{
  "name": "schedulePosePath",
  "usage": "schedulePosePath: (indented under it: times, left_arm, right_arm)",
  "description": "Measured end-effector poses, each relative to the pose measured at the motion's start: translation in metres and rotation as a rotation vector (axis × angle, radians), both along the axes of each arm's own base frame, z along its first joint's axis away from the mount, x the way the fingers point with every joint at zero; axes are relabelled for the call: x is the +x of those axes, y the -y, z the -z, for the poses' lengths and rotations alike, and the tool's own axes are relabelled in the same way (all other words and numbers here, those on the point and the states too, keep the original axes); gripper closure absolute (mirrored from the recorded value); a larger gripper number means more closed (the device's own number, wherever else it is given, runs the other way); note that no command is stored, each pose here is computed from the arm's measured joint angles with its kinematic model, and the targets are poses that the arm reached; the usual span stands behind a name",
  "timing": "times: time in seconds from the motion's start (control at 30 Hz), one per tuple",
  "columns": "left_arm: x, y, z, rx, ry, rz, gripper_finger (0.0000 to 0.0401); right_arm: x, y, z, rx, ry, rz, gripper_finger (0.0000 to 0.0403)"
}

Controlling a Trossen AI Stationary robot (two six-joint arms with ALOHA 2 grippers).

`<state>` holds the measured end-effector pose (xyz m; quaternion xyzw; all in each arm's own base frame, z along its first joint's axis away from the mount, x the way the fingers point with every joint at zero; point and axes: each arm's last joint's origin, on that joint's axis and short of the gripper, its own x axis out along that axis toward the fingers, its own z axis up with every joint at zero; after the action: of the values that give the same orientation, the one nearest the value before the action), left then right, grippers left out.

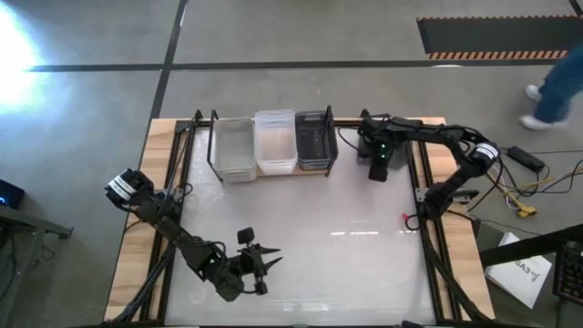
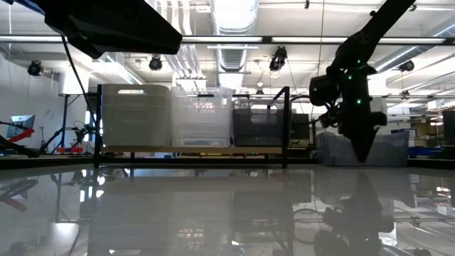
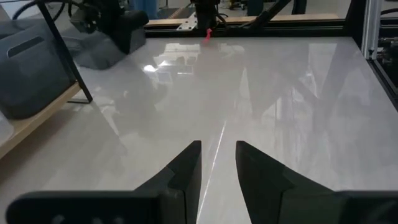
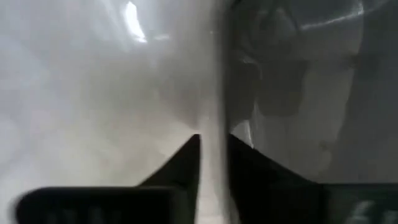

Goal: Stack baskets on shelf by color
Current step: Stack the black bin on top of the other black bin on the shelf

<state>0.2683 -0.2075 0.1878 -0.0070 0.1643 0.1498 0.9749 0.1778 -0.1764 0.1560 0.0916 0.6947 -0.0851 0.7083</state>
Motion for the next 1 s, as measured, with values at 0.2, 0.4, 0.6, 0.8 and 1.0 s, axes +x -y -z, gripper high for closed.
schedulePosePath:
  times: [0.2, 0.4, 0.6, 0.8, 1.0]
  left_arm:
    - [0.0, 0.0, -0.001, -0.006, 0.007, 0.0, 0.0318]
    - [0.0, 0.0, -0.001, -0.006, 0.007, 0.0, 0.0318]
    - [0.0, 0.0, -0.001, -0.005, 0.007, 0.0, 0.0318]
    - [0.0, 0.0, -0.001, 0.001, 0.004, 0.002, 0.0318]
    - [0.0, 0.0, -0.001, 0.002, 0.004, 0.003, 0.0318]
  right_arm:
    - [0.017, -0.03, -0.01, 0.139, 0.069, 0.251, 0.039]
    - [0.043, -0.093, -0.022, 0.238, 0.071, 0.454, 0.0394]
    - [0.067, -0.18, -0.023, 0.285, 0.064, 0.504, 0.0394]
    - [0.099, -0.252, -0.023, 0.446, 0.319, 0.467, 0.0394]
    - [0.131, -0.261, -0.012, 0.445, 0.593, 0.492, 0.0363]
